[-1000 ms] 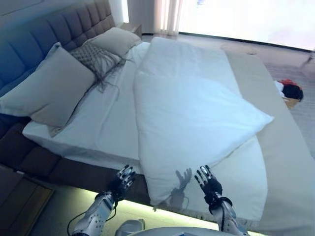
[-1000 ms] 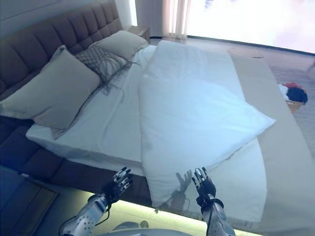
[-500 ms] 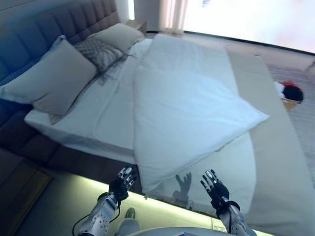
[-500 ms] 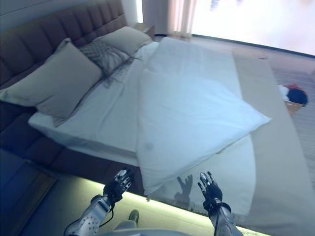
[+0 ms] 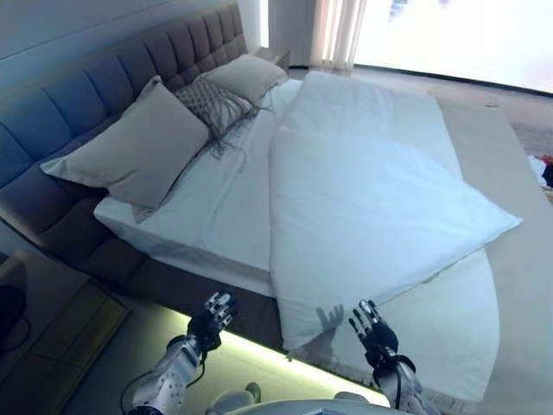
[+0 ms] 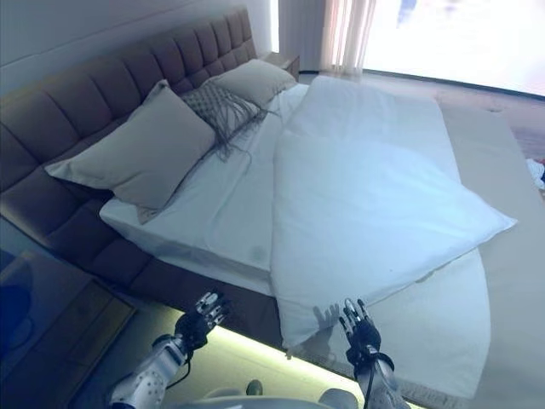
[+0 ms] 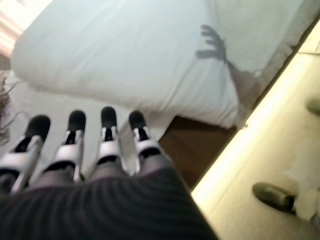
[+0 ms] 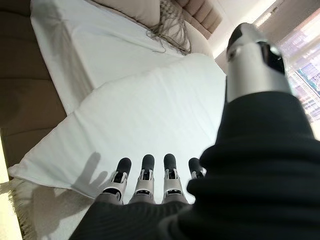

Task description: Make the bed neatly

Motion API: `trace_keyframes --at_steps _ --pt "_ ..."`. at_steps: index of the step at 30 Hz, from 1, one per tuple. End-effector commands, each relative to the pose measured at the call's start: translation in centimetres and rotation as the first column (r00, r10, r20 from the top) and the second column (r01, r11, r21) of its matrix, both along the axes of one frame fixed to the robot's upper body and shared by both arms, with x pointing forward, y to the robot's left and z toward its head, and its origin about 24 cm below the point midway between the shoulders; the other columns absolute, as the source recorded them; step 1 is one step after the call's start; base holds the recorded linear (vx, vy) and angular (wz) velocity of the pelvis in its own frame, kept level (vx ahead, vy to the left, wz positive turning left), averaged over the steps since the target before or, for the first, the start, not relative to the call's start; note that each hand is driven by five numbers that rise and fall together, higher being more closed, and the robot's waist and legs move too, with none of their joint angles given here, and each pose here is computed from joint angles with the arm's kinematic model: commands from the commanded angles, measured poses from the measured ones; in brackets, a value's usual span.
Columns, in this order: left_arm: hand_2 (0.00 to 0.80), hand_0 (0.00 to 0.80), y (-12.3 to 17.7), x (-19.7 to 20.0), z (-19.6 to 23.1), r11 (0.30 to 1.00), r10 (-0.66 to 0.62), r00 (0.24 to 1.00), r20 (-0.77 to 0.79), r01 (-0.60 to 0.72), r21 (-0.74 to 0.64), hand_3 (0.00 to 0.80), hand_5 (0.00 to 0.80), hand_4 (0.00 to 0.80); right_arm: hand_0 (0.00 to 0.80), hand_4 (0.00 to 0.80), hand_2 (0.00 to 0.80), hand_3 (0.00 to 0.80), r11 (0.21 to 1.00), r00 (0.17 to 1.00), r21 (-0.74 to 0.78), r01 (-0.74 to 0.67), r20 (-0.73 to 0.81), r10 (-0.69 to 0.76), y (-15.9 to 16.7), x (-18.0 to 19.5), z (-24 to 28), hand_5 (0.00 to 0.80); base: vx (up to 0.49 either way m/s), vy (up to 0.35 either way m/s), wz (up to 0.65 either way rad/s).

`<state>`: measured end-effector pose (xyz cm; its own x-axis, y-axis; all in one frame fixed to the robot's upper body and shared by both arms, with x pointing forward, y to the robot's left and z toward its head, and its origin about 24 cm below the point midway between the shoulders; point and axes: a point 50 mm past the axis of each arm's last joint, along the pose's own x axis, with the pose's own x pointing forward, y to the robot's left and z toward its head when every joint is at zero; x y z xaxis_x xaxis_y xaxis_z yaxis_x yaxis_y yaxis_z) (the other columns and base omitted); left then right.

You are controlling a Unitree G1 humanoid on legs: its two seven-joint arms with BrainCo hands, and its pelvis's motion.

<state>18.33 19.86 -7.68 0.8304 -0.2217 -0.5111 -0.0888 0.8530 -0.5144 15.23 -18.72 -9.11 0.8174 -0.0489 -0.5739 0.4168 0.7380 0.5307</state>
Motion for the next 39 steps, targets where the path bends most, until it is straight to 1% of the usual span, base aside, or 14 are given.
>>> trace_keyframes --at_steps 1,4,6,10,14,16,18,20,24,26,28,30,34,39 --pt "0.0 0.0 0.2 2.2 2.2 0.999 0.011 0.993 0.12 -0.008 -0.032 0.0 0.0 0.0 0.0 0.0 0.0 0.0 1.0 0.99 -0.023 0.004 0.142 0.0 -0.4 2.6 2.0 0.0 0.031 -0.139 0.08" --pt "0.0 0.0 0.9 1.4 2.0 0.999 0.038 0.993 0.111 -0.035 -0.023 0.0 0.0 0.0 0.0 0.0 0.0 0.0 1.0 0.992 -0.009 -0.009 0.128 0.011 -0.1 2.2 1.8 0.0 0.008 -0.176 0.05" --pt "0.0 0.0 0.9 0.7 1.6 0.999 0.045 0.994 0.102 -0.043 -0.021 0.0 0.0 0.0 0.0 0.0 0.0 0.0 1.0 0.995 -0.008 0.024 0.101 -0.023 -0.6 1.4 1.4 0.0 0.053 -0.214 -0.05" --pt "0.0 0.0 0.8 -0.3 1.1 0.997 0.073 0.995 0.063 -0.071 -0.038 0.0 0.0 0.0 0.0 0.0 0.0 0.0 0.988 0.987 -0.035 0.151 0.063 -0.148 -2.3 1.0 1.1 0.0 0.097 -0.252 0.03" --pt "0.0 0.0 0.7 -0.9 0.5 0.999 0.037 0.999 0.016 -0.037 -0.033 0.0 0.0 0.0 0.0 0.0 0.0 0.0 0.958 0.957 0.03 0.284 0.053 -0.285 -4.3 0.8 1.0 0.0 0.093 -0.198 0.08" --pt "0.0 0.0 0.5 -1.1 0.5 0.999 0.028 1.0 0.01 -0.028 -0.043 0.0 0.0 0.0 0.0 0.0 0.0 0.0 0.947 0.946 0.034 0.32 0.053 -0.321 -5.2 0.8 1.0 0.0 0.064 -0.07 0.12" --pt "0.0 0.0 0.2 -1.7 0.3 0.998 0.018 1.0 -0.002 -0.018 -0.058 0.0 0.0 0.0 0.0 0.0 0.0 0.0 0.911 0.912 0.071 0.405 0.04 -0.409 -6.5 1.2 0.8 0.0 0.074 0.07 0.07" --pt "0.0 0.0 -0.4 -1.1 0.5 0.997 -0.009 1.0 0.027 0.011 -0.082 0.0 0.0 0.0 0.0 0.0 0.0 0.0 0.868 0.867 0.116 0.483 0.069 -0.493 -8.0 2.3 1.2 0.0 -0.041 0.227 0.13" --pt "0.0 0.0 -2.3 2.5 2.2 0.987 -0.091 0.987 0.132 0.106 -0.119 0.0 0.0 0.0 0.0 0.0 0.0 0.0 0.731 0.734 0.179 0.659 0.06 -0.676 -12.6 3.5 1.5 0.0 -0.136 0.277 0.37" --pt "0.0 0.0 -2.5 3.8 3.5 0.986 -0.139 0.974 0.178 0.152 -0.064 0.0 0.0 0.0 0.0 0.0 0.0 0.0 0.659 0.674 0.224 0.718 0.013 -0.738 -14.2 3.8 1.7 0.0 0.074 0.162 0.6" --pt "0.0 0.0 -2.3 4.0 4.2 0.984 -0.171 0.967 0.188 0.179 -0.025 0.0 0.0 0.0 0.0 0.0 0.0 0.0 0.616 0.637 0.257 0.745 0.003 -0.771 -15.6 3.4 2.2 0.0 0.203 0.065 0.23" --pt "0.0 0.0 -1.5 3.7 4.6 0.984 -0.173 0.965 0.195 0.179 -0.013 0.0 0.0 0.0 0.0 0.0 0.0 0.0 0.592 0.62 0.321 0.739 0.02 -0.785 -15.6 3.7 2.4 0.0 0.156 -0.109 0.06" --pt "0.0 0.0 -0.4 5.5 7.3 0.986 -0.158 0.94 0.303 0.165 0.001 0.0 0.0 0.0 0.0 0.0 0.0 0.0 0.609 0.627 0.425 0.67 0.116 -0.771 -17.2 7.2 5.6 0.0 -0.151 -0.202 -0.11" --pt "0.0 0.0 -1.0 7.0 8.5 0.982 -0.174 0.924 0.341 0.188 -0.006 0.0 0.0 0.0 0.0 0.0 0.0 0.0 0.594 0.6 0.514 0.619 0.178 -0.78 -18.5 8.2 7.4 0.0 -0.134 -0.155 0.06"
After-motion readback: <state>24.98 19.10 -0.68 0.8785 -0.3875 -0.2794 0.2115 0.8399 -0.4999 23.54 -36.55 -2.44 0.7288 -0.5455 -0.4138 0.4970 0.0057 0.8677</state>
